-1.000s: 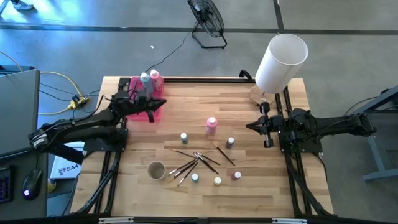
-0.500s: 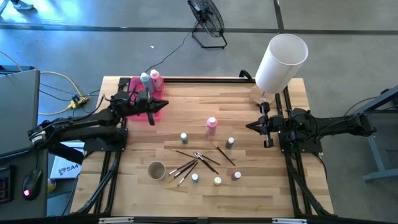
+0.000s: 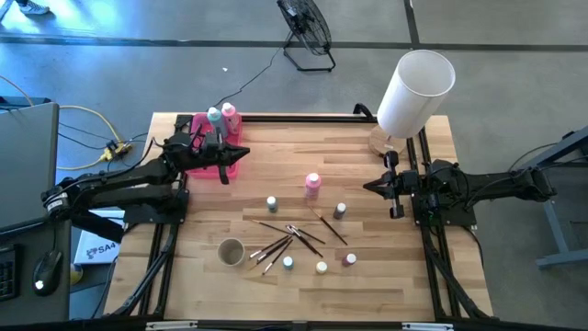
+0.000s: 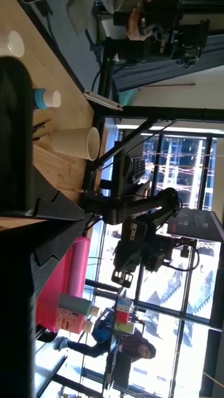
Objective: Pick & Place Paint Supplies
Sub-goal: Put the big pink paint bottle into the pink bin
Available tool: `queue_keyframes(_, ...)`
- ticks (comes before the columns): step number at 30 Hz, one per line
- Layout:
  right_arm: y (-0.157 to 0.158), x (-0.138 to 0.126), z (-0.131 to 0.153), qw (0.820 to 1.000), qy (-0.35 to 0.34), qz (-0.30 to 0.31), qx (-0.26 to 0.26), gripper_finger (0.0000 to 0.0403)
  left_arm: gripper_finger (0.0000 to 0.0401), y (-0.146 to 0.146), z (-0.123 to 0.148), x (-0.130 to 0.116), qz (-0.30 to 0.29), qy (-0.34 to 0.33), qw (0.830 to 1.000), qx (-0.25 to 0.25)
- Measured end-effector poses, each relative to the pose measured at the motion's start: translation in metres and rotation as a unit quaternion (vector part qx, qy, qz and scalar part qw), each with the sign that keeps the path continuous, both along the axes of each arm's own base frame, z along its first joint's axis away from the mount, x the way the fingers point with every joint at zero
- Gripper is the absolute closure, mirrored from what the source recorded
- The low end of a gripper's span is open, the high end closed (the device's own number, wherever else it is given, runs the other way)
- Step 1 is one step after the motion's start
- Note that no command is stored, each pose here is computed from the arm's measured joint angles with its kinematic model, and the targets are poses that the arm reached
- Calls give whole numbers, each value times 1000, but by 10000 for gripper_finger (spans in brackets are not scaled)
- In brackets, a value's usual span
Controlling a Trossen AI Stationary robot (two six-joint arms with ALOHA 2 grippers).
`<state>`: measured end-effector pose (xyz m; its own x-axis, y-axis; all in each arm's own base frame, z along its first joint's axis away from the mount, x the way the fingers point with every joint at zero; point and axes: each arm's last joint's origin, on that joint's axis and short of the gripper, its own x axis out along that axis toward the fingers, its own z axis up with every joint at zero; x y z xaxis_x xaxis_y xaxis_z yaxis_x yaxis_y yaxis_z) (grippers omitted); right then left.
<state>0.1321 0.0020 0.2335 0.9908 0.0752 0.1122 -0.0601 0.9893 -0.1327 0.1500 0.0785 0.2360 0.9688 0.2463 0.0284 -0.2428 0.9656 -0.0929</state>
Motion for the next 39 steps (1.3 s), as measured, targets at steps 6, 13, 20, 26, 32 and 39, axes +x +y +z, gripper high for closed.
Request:
queue_keyframes(6,0,0,0,1000,0,0,-1,400,401,-1,0,0,-10,0,1000,0)
queue_keyframes(13,0,0,0,1000,0,0,-1,400,401,-1,0,0,-12,0,1000,0)
queue_keyframes(20,0,0,0,1000,2,3,12,400,401,-1,0,0,-12,0,1000,0)
queue_keyframes(26,0,0,0,1000,2,3,13,400,401,-1,0,0,-12,-1,1000,-5)
queue_keyframes(32,0,0,0,1000,2,3,12,400,401,-1,0,0,-9,-1,1000,-5)
queue_keyframes(39,0,0,0,1000,2,3,12,400,401,0,0,0,-8,-1,1000,-5)
